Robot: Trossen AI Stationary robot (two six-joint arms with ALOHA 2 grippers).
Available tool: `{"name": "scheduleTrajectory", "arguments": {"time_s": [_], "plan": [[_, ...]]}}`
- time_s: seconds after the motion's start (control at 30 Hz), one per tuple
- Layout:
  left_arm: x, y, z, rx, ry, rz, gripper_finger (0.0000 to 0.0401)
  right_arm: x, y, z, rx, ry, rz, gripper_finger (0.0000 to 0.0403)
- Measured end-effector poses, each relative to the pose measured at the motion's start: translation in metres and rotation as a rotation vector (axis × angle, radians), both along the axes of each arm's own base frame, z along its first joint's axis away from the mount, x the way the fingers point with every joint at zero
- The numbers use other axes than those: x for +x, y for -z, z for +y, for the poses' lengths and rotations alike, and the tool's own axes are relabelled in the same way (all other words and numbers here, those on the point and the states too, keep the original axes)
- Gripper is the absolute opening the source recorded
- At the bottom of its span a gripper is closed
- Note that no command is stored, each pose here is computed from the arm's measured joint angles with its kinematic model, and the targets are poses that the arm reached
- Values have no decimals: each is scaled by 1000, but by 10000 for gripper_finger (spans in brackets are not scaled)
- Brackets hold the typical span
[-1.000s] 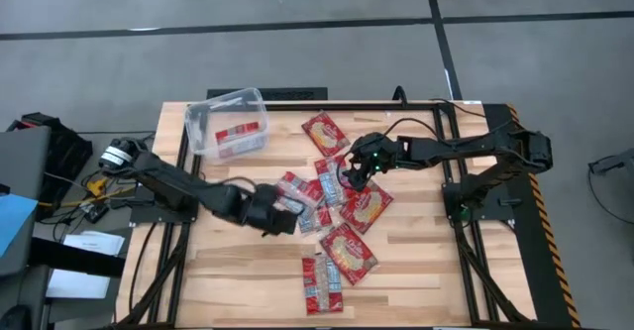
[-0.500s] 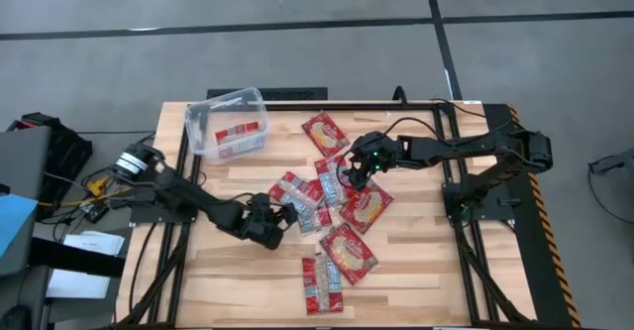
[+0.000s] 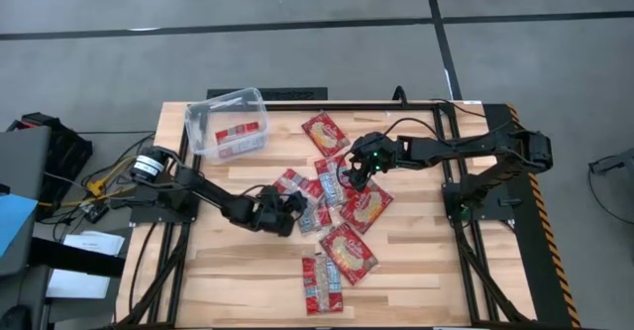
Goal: Sort popcorn bags into baskets
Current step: Put the red popcorn bag into the transparent bin
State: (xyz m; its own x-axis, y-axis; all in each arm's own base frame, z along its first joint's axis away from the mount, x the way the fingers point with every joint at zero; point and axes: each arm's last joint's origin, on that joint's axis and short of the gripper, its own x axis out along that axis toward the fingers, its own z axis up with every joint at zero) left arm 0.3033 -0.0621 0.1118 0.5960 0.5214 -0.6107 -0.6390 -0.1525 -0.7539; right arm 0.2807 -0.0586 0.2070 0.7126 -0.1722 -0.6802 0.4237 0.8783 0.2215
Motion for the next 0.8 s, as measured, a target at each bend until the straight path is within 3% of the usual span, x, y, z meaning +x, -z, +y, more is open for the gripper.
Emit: {"name": "scheduleTrajectory", "arguments": {"time_s": [0.13,0.43,0.6,0.7,0.8], "plan": [[1,5,9,-20,-23,25,227,0,0,0,-1,-1,1,281],[2,20,15,-52,-59,81,20,-1,1,0,2,-1,11,281],[0,5,15,-39,-18,75,12,-1,2,0,4,-2,21,281],[-4,-8,16,52,32,100,3,-1,1,0,-1,-6,22,281],[-7,-28,17,74,68,73,3,-1,1,0,-13,-19,18,281]]}}
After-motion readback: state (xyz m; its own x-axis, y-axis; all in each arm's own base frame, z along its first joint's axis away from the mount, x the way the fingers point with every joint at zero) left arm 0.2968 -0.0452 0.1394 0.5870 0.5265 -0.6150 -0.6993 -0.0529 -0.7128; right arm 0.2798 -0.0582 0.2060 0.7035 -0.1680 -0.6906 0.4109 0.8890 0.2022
